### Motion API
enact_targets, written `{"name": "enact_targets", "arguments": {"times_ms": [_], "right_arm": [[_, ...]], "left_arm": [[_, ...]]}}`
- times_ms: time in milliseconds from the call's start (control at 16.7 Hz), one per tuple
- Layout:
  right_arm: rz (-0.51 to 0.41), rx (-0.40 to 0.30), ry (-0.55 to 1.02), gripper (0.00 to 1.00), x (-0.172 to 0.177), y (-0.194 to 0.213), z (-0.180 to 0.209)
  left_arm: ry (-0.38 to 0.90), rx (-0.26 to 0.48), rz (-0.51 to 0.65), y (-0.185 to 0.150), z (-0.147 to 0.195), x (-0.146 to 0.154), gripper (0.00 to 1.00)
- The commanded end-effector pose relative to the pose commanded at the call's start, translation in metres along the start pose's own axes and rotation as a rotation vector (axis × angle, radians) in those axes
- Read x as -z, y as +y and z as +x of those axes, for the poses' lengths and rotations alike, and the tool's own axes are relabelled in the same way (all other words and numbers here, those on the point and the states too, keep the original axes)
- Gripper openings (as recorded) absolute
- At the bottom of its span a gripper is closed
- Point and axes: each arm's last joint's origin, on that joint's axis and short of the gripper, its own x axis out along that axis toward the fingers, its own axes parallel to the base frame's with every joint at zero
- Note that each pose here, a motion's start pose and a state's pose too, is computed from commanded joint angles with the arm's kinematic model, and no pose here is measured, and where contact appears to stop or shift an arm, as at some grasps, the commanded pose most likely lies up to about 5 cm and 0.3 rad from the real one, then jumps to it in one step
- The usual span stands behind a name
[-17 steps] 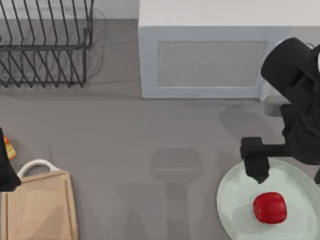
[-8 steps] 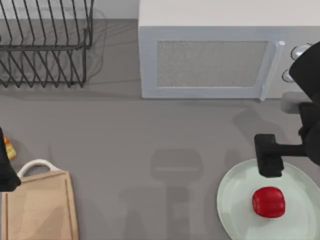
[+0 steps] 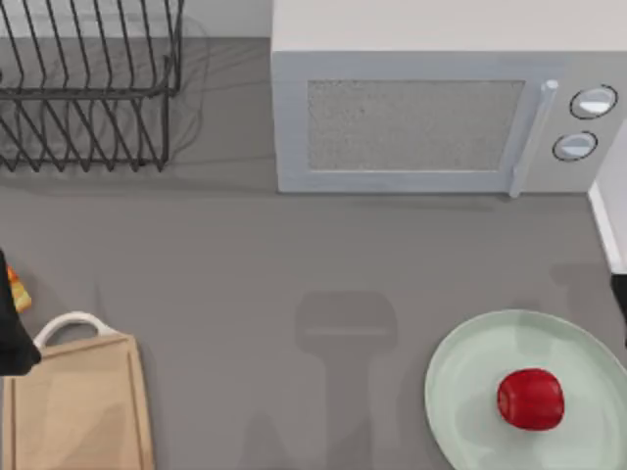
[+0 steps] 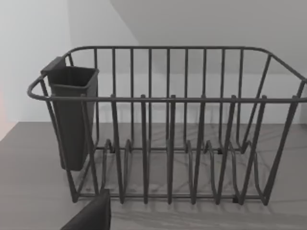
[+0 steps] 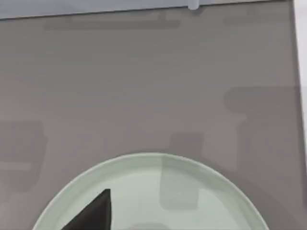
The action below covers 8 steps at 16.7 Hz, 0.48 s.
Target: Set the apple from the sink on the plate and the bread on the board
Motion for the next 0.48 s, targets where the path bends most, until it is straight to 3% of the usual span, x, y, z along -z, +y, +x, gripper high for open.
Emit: {"name": "enact_targets", "arguments": {"times_ms": [240,480], "right_arm": [[-0.066,0.029,-0.408,1.00,0.037,-0.027,-0.008],[-0.138,0.116,-0.667,1.00,0.064,-0.045,0.004]], "left_arm": [[0.000,0.000,0.000,0.000,0.000,0.000,1.00],[0.000,0.000,0.000,0.000,0.000,0.000,1.00]]}}
